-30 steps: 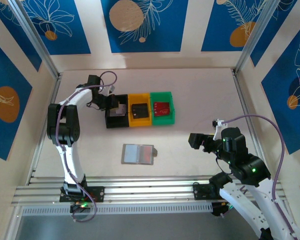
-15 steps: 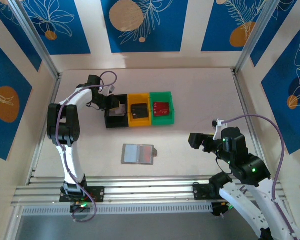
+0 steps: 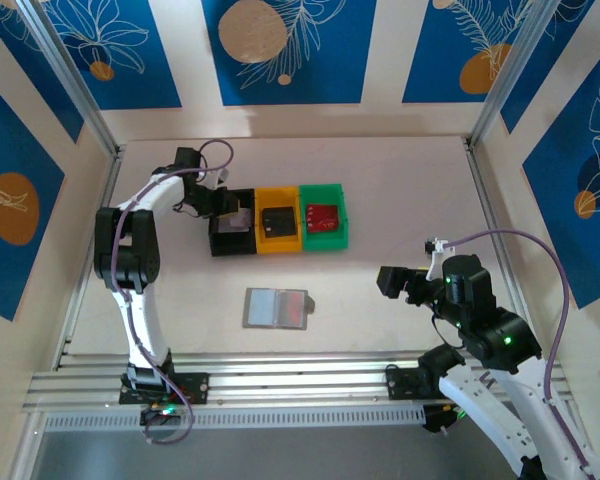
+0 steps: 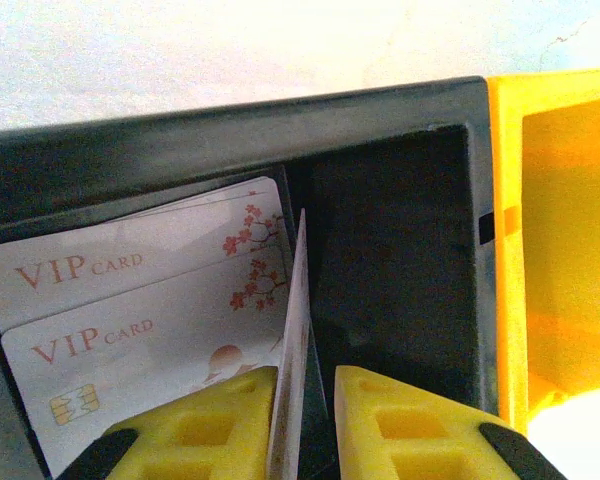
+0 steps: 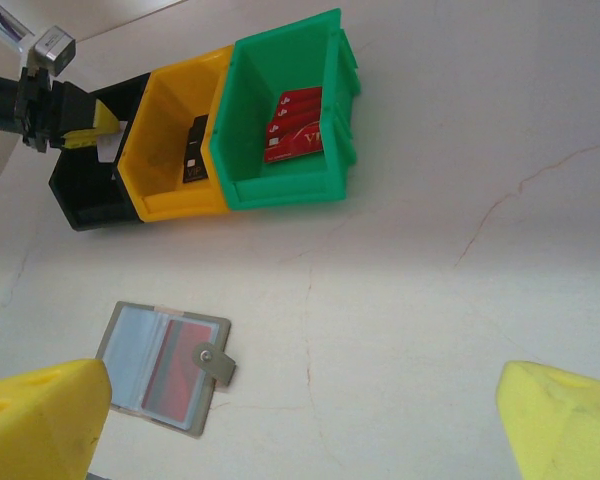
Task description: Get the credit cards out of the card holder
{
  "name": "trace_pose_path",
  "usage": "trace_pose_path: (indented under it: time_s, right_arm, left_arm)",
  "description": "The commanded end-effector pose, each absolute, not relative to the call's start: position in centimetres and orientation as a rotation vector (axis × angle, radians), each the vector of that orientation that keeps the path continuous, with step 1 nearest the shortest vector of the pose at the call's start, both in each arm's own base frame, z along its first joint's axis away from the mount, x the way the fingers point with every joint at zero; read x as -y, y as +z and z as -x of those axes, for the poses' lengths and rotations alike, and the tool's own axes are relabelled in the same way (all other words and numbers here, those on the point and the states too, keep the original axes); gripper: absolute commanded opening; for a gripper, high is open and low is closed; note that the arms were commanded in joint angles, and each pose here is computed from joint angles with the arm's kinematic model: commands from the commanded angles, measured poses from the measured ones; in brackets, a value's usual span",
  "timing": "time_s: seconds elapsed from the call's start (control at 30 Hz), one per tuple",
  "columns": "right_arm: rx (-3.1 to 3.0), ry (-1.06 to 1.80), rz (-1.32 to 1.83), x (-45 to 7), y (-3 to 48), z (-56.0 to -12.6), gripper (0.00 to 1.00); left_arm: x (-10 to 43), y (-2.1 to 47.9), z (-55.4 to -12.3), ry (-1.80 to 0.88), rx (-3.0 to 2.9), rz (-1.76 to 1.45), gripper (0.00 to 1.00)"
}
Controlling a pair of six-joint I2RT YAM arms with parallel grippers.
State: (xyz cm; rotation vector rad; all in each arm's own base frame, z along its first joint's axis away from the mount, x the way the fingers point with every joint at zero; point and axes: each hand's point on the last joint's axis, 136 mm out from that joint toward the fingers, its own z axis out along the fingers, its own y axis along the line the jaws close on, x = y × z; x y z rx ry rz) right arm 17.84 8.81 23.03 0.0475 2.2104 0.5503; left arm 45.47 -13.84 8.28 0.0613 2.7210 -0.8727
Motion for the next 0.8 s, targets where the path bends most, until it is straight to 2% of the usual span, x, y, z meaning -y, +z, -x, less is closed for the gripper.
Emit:
trace_pose_path:
  time_s: [0.0, 0.43, 0.77]
  right_arm:
    - [-2.204, 0.556, -0.038, -8.9, 23.0, -17.9, 0.99]
    - [-2.206, 0.559, -0.036, -9.0, 23.0, -17.9, 0.99]
    - [-2.202, 0.56, -0.036, -9.0, 23.1, -17.9, 0.99]
  left_arm:
    - [12.9, 10.8, -46.2, -0.826, -2.679, -0.042, 0.23]
    - [12.2, 12.4, -46.9, -0.753, -2.651, -0.032, 0.24]
    - [11.5, 16.8, -48.1, -0.678, -2.564, -0.024, 0.25]
